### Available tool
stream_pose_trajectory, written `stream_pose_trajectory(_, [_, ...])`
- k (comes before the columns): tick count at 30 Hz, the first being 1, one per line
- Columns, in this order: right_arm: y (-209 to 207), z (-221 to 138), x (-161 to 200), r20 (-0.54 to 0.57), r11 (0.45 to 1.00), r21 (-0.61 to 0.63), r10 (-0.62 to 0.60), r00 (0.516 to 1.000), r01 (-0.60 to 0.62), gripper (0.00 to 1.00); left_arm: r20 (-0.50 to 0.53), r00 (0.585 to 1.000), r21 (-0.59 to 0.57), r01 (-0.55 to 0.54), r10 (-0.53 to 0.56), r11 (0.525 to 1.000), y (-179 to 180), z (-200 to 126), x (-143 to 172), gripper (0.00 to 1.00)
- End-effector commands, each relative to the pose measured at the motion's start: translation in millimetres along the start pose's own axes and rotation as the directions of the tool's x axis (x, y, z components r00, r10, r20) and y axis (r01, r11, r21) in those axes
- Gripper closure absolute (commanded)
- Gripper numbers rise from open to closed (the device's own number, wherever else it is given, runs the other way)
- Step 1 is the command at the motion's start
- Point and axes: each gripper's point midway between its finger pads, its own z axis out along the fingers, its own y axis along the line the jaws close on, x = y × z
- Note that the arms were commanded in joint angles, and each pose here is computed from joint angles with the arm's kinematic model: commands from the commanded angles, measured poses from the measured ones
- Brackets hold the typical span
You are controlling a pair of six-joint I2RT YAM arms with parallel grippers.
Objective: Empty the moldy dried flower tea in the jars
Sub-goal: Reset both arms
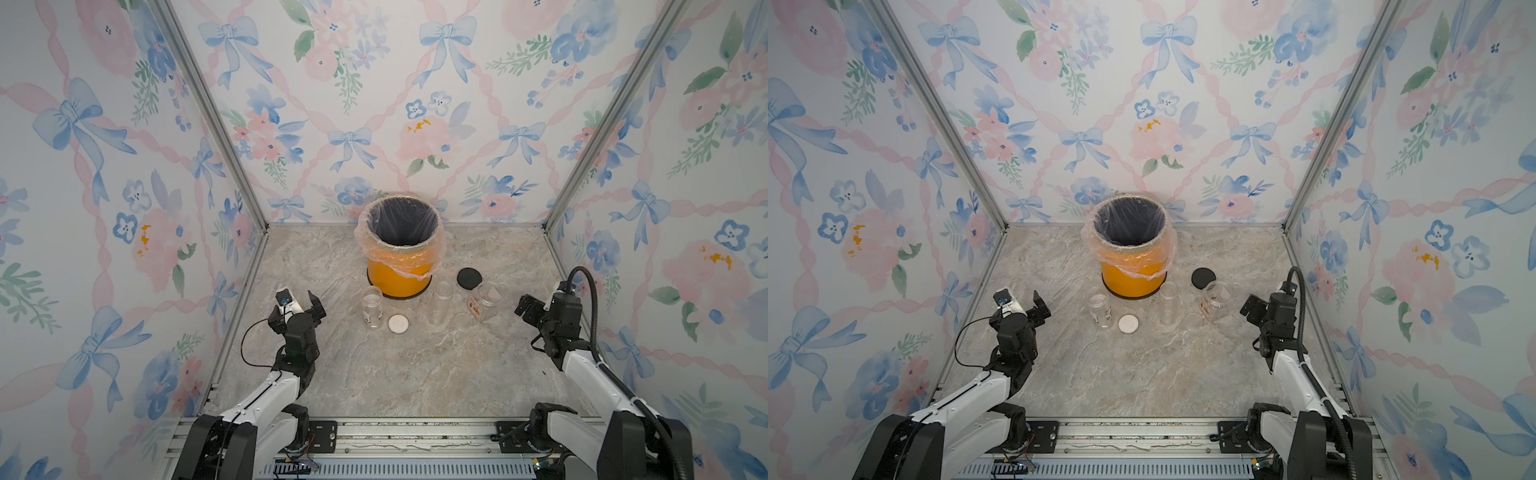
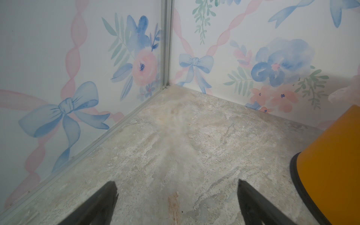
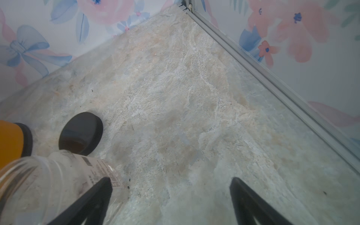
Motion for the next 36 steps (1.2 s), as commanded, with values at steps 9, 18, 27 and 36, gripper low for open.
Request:
stream_pose_trajectory(9, [66.1, 27.3, 16.5, 0.205, 0.922, -0.187, -0.3, 0.932, 0.338, 0.03, 0.168, 0.985, 0.097, -0.052, 0.036, 0.994, -16.2, 7.6, -8.0, 0.02])
stream_pose_trajectory(18, [64.1, 26.8, 21.0, 0.247, 0.924, -0.187, -0.285, 0.926, 0.334, 0.03, 0.139, 0.984, 0.214, -0.144, 0.115, 0.966, -44.2, 20.3, 11.9, 0.02])
stream_pose_trajectory(27, [64.1, 26.8, 21.2, 0.25, 0.924, -0.179, -0.289, 0.924, 0.337, 0.03, 0.104, 0.987, 0.171, -0.136, 0.12, 0.976, -42.0, 30.9, 14.5, 0.02])
stream_pose_trajectory(36, [64.9, 26.7, 20.6, 0.252, 0.923, -0.18, -0.29, 0.923, 0.339, 0.03, 0.099, 0.988, 0.181, -0.135, 0.118, 0.974, -42.6, 32.5, 15.5, 0.02])
